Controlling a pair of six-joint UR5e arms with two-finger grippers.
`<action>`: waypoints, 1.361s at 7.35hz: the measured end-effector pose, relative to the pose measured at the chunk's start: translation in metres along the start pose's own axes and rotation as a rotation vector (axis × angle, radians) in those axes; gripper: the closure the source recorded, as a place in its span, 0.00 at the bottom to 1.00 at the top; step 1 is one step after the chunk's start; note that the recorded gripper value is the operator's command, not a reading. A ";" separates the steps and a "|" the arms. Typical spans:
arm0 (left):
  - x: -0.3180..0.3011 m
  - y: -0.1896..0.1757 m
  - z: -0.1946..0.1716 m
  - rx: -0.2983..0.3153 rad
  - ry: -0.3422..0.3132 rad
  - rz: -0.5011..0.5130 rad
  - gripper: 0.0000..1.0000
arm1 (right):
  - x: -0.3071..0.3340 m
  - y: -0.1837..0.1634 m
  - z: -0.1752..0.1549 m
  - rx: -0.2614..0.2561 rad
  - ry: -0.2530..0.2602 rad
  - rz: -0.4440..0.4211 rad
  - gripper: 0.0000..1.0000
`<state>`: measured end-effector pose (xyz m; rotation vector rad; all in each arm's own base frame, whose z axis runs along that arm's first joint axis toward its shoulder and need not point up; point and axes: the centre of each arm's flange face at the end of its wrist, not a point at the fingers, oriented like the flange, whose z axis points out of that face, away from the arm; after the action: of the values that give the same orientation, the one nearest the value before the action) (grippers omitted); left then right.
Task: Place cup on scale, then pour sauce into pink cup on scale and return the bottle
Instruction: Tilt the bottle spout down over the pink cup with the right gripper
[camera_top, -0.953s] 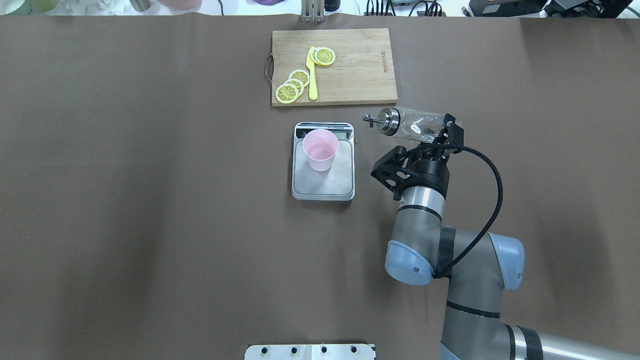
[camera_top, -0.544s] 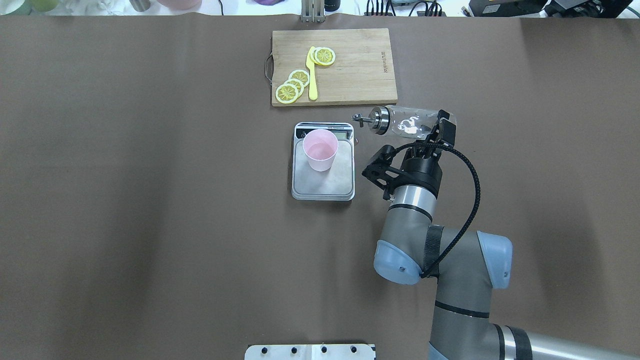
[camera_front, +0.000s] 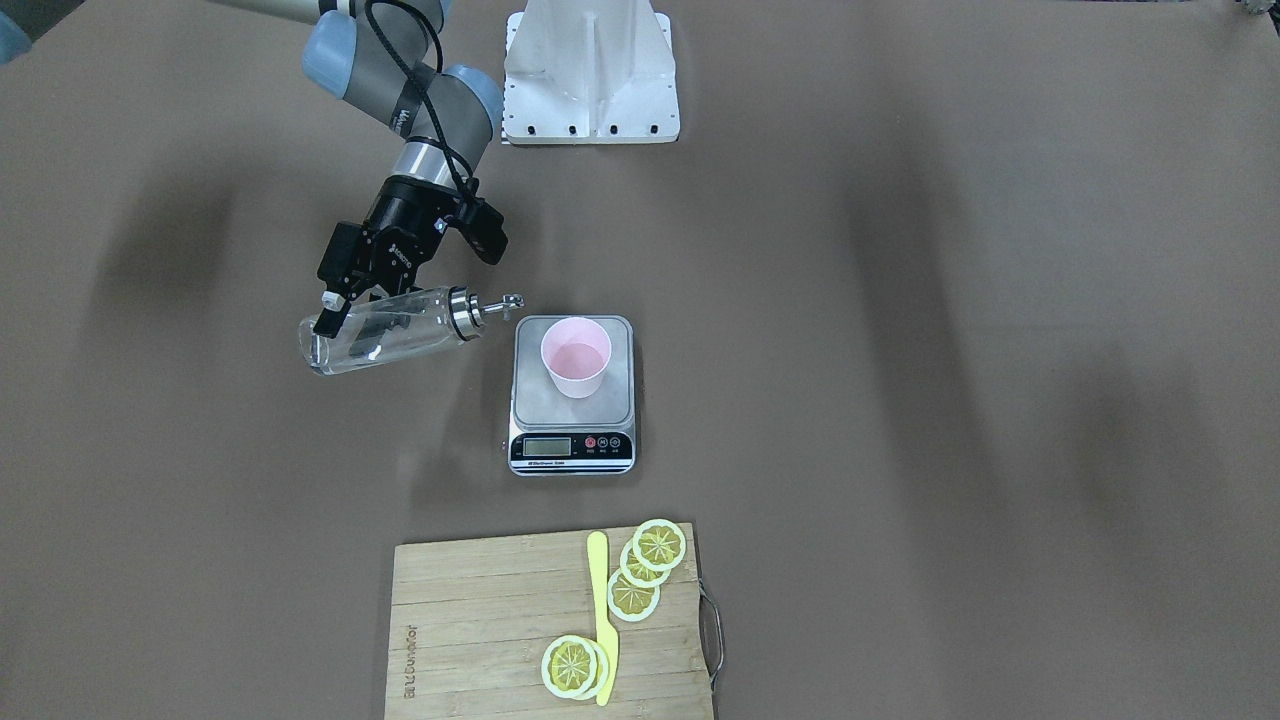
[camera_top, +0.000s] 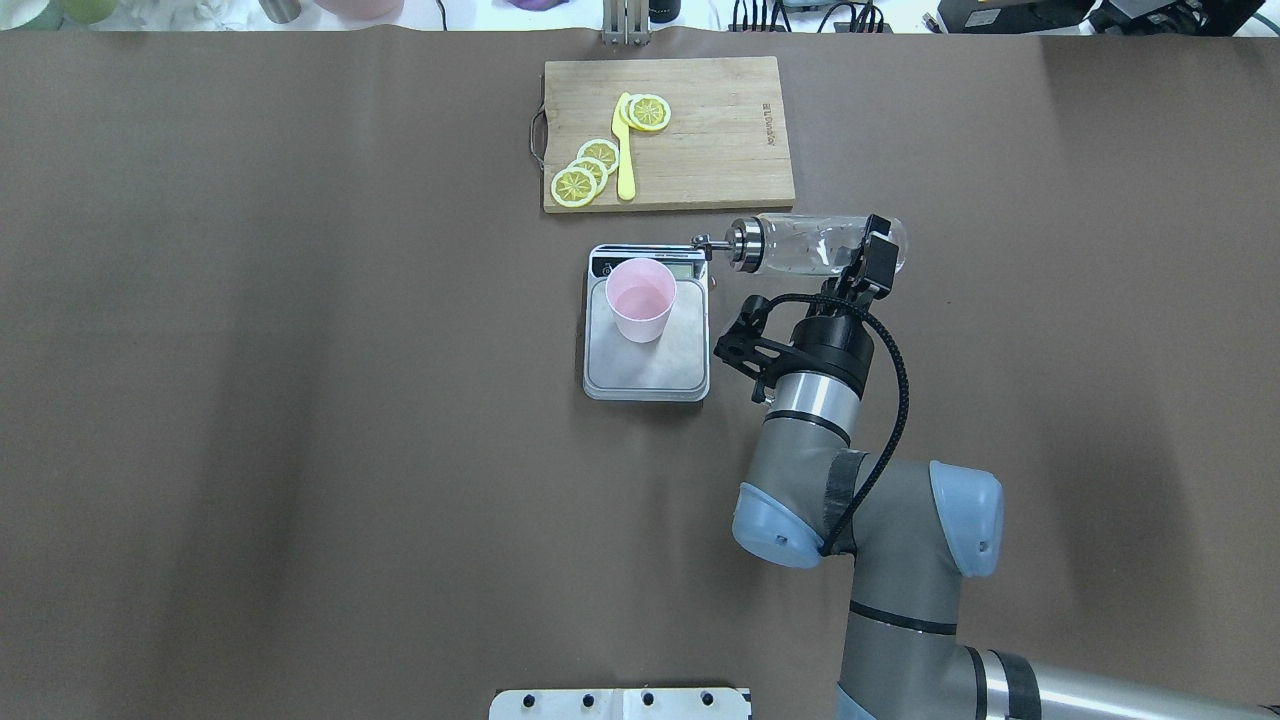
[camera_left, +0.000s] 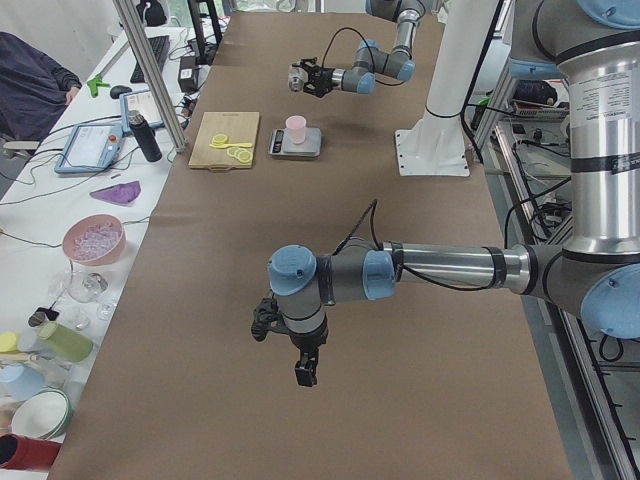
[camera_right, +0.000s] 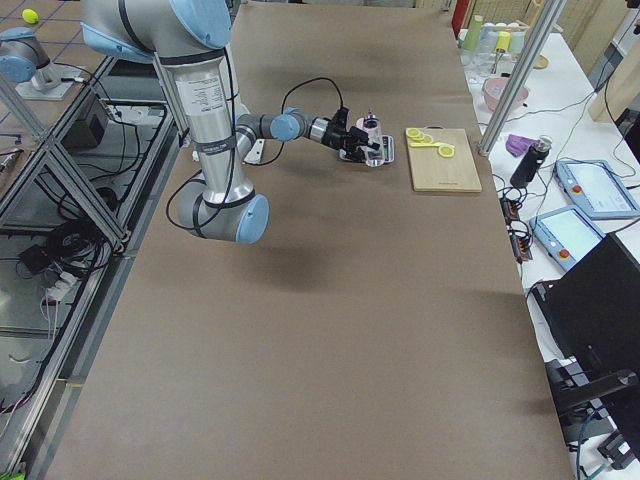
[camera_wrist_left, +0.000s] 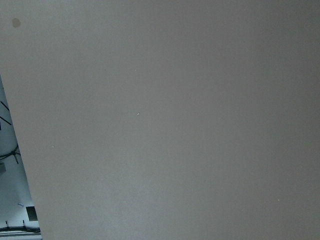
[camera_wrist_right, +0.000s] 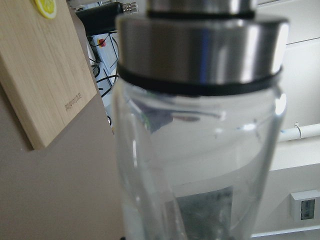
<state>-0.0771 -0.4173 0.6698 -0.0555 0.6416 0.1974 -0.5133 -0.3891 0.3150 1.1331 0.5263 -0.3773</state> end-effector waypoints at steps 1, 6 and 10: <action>-0.001 0.000 0.002 -0.002 0.007 -0.002 0.02 | -0.004 -0.002 -0.001 -0.005 0.005 -0.027 1.00; -0.003 0.001 0.006 -0.009 0.013 -0.005 0.02 | -0.008 -0.010 -0.003 -0.030 0.048 -0.175 1.00; -0.005 0.001 0.009 -0.015 0.016 -0.010 0.02 | -0.010 -0.020 -0.001 -0.026 0.078 -0.219 1.00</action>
<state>-0.0758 -0.4157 0.6799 -0.0750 0.6555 0.1920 -0.5322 -0.3954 0.3056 1.0710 0.7252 -0.5155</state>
